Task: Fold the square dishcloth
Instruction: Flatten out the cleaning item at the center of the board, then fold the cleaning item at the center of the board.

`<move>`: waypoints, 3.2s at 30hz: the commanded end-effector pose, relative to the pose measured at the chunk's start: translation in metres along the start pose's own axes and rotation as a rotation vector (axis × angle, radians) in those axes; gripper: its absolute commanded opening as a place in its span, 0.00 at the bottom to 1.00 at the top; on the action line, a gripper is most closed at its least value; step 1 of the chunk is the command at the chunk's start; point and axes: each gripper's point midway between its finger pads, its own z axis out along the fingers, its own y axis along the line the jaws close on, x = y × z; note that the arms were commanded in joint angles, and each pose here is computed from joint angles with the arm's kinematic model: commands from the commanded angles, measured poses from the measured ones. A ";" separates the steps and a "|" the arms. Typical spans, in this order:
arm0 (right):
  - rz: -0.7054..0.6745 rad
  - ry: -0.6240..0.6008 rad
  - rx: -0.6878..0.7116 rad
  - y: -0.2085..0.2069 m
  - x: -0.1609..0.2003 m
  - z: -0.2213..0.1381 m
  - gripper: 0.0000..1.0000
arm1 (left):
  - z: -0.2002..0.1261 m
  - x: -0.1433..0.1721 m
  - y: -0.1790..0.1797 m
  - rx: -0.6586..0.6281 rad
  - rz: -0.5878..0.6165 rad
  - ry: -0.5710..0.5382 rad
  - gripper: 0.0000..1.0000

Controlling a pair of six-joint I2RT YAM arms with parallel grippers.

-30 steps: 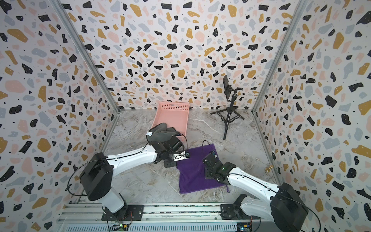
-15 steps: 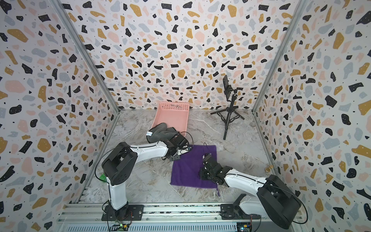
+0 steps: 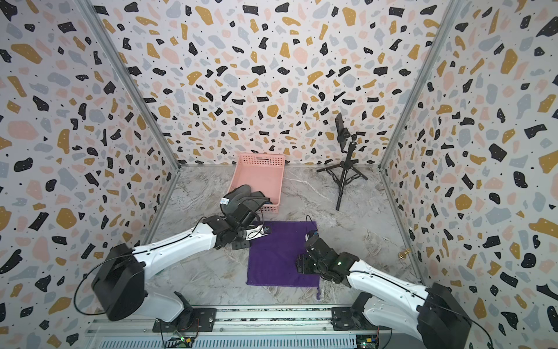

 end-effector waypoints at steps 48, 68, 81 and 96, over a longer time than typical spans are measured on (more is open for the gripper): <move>-0.163 0.218 0.192 -0.045 0.081 -0.060 0.00 | -0.012 0.039 -0.143 0.361 0.203 0.030 0.00; -0.357 0.166 0.261 -0.007 0.036 -0.067 0.00 | -0.019 0.031 -0.069 0.206 -0.011 0.008 0.00; -0.313 0.237 0.301 -0.001 -0.023 -0.014 0.00 | 0.019 0.025 -0.007 0.156 -0.101 0.037 0.00; -0.202 0.245 0.358 -0.022 -0.064 0.028 0.00 | 0.066 0.018 0.042 0.019 -0.211 0.065 0.00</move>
